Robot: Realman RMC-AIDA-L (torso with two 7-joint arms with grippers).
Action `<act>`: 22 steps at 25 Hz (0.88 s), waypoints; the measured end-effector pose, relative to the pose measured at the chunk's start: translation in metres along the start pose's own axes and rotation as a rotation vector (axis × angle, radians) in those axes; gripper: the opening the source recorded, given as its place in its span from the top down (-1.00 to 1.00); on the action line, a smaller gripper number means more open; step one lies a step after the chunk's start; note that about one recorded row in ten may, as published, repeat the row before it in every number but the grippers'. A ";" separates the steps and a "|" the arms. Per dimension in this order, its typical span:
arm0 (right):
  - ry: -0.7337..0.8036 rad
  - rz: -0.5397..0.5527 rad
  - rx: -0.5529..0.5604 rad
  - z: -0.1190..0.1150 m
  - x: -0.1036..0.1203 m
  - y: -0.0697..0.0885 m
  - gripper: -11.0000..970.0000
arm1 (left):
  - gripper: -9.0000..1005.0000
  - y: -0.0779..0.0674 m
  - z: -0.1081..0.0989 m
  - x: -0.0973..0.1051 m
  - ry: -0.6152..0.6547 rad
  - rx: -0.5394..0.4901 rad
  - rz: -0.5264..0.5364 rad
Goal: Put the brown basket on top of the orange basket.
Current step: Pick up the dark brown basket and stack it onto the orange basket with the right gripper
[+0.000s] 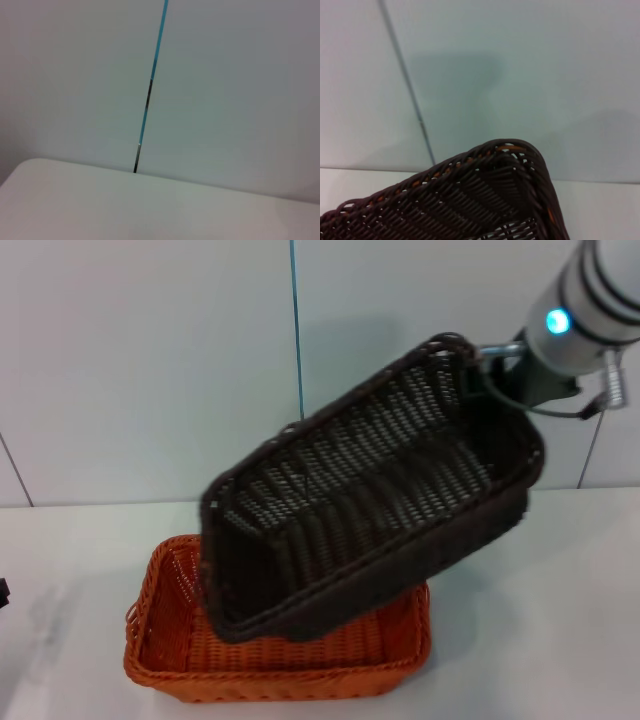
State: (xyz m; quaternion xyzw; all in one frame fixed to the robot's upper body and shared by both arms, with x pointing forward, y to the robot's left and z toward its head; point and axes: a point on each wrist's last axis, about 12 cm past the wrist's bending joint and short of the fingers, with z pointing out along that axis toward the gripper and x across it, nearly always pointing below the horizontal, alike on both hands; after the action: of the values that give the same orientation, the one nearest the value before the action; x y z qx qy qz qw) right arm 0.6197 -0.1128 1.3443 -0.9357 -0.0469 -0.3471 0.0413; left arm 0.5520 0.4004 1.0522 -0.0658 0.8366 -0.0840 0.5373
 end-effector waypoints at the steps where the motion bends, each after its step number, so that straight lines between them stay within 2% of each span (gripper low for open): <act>1: 0.004 -0.007 0.007 0.002 -0.001 -0.005 0.65 | -0.83 0.001 0.001 0.000 0.005 0.002 0.004; 8: 0.031 -0.047 0.052 0.016 -0.013 -0.041 0.65 | -0.83 0.012 0.004 -0.008 0.033 0.005 0.034; 14: 0.051 -0.044 0.056 0.029 -0.022 -0.057 0.65 | -0.83 0.020 0.007 -0.017 0.057 0.009 0.058; 17: 0.047 0.003 0.053 0.039 -0.027 -0.054 0.65 | -0.83 0.025 0.008 -0.023 0.059 0.010 0.058; 22: 0.106 0.140 0.084 0.049 -0.031 -0.031 0.65 | -0.83 0.033 0.008 -0.029 0.063 0.007 0.062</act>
State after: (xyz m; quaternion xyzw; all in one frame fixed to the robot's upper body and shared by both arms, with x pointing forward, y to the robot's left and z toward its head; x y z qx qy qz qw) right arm 0.6242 -0.0787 1.2880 -0.9145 0.0065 -0.3901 0.1074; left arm 0.5710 0.4376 1.0679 -0.0351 0.8543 -0.0724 0.5135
